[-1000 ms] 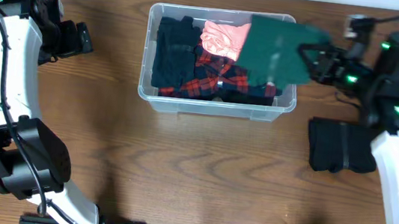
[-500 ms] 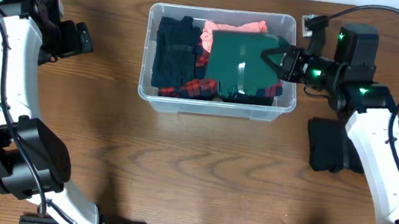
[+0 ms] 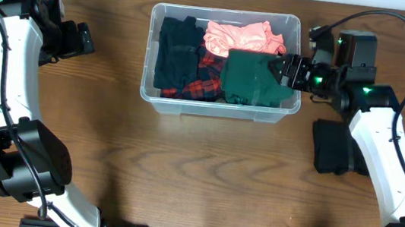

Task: Pack container
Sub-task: 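Carry the green garment with the right gripper into the bin, then press the green garment down in the bin and withdraw right gripper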

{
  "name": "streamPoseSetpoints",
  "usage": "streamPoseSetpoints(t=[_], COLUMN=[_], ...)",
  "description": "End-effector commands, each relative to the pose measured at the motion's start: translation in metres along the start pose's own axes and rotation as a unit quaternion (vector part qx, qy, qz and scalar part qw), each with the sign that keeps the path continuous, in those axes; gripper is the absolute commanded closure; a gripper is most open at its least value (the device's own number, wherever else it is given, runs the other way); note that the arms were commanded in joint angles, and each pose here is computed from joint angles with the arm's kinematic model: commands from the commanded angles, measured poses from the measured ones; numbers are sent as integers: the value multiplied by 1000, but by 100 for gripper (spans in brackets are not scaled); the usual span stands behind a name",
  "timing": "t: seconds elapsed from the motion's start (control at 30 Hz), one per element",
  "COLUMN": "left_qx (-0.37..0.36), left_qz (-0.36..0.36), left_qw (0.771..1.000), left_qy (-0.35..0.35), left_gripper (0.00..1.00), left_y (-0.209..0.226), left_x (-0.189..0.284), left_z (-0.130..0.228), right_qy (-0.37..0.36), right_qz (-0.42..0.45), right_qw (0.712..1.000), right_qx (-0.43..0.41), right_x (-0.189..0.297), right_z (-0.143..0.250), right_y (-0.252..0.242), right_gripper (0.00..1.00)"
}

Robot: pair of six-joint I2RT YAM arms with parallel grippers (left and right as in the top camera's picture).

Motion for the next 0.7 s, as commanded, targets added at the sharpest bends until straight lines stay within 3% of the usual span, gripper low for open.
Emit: streamPoseSetpoints(t=[0.0, 0.07, 0.23, 0.33, 0.43, 0.67], left_qx=[0, 0, 0, 0, 0, 0], left_qz=[-1, -1, -1, -1, -1, -1], left_qw=[1000, 1000, 1000, 1000, 1000, 1000], left_qy=[3, 3, 3, 3, 3, 3], left_gripper=[2, 2, 2, 2, 2, 2], left_y=[1, 1, 1, 1, 1, 1], left_x=[-1, -1, -1, -1, -1, -1], left_z=[1, 1, 1, 1, 1, 1], right_qy=[-22, -37, -68, -64, -37, 69], right_qz=[19, 21, 19, 25, 39, 59], right_qw=[999, 998, 992, 991, 990, 986], right_qx=[36, 52, 107, 119, 130, 141], right_x=[7, 13, 29, 25, 9, -64], right_z=[-14, -24, -47, -46, -38, -4], right_y=[-2, 0, 15, 22, 28, 31], right_gripper=[31, 32, 53, 81, 99, 99])
Point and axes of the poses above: each gripper's point midway between its finger pads, its own x axis back along the fingers, its own y axis along the line the jaws close on, z = x × y, the point moved 10 cm from there along x, back along the fingers, and after that the axes turned 10 degrees about x, right-handed, at the moved point
